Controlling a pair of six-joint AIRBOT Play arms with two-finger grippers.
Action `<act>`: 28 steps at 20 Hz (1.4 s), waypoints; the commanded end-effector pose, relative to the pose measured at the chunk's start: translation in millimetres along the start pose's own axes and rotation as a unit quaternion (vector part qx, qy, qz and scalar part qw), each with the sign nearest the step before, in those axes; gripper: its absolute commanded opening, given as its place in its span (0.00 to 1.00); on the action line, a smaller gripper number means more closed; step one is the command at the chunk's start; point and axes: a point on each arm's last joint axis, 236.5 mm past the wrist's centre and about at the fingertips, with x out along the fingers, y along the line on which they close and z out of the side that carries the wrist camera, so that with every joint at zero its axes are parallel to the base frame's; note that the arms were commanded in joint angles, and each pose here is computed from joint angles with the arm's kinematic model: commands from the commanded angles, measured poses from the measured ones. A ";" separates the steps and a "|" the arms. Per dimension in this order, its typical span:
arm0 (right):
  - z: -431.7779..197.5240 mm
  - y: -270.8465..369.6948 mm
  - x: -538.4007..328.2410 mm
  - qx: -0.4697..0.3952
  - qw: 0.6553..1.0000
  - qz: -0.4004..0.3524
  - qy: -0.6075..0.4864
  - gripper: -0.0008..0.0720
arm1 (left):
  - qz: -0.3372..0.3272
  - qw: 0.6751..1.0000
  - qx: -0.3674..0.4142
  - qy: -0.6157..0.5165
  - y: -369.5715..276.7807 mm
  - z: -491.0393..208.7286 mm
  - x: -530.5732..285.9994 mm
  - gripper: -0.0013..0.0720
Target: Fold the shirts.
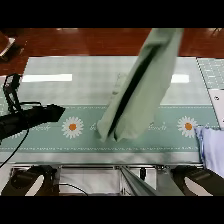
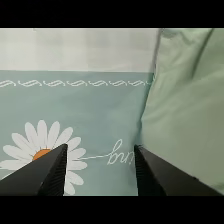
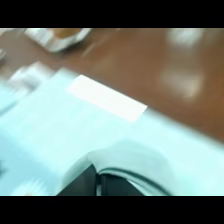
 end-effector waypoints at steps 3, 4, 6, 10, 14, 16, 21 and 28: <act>-156.0 49.7 117.6 0.075 0.982 0.080 0.153 0.04 | -0.010 1.000 -0.006 0.001 -4.9 -0.7 0.0 0.71; -186.9 48.1 134.9 0.105 0.978 0.071 0.167 0.04 | -0.014 1.000 -0.008 0.003 -6.8 -1.3 0.4 0.71; -238.3 37.6 158.1 0.159 0.970 0.042 0.180 0.04 | -0.019 1.000 -0.006 0.006 -10.3 -3.0 1.3 0.71; -310.2 22.4 180.8 0.230 0.944 0.007 0.237 0.08 | -0.040 0.999 0.006 0.028 -25.1 -16.7 7.0 0.71; -296.0 14.3 186.6 0.237 0.943 0.019 0.232 0.58 | -0.091 0.989 0.007 0.116 -59.0 -62.8 30.5 0.71; -249.4 -33.6 165.9 0.241 0.954 -0.017 0.180 0.58 | -0.101 0.981 0.022 0.165 -72.4 -87.8 45.7 0.71; -224.7 -189.3 44.6 0.313 0.924 -0.198 0.097 0.57 | -0.144 0.973 -0.001 0.181 -118.1 -108.4 102.1 0.71; -354.5 -221.0 -12.2 0.411 0.850 -0.257 0.206 0.57 | -0.205 0.951 -0.024 0.230 -159.6 -129.6 157.9 0.71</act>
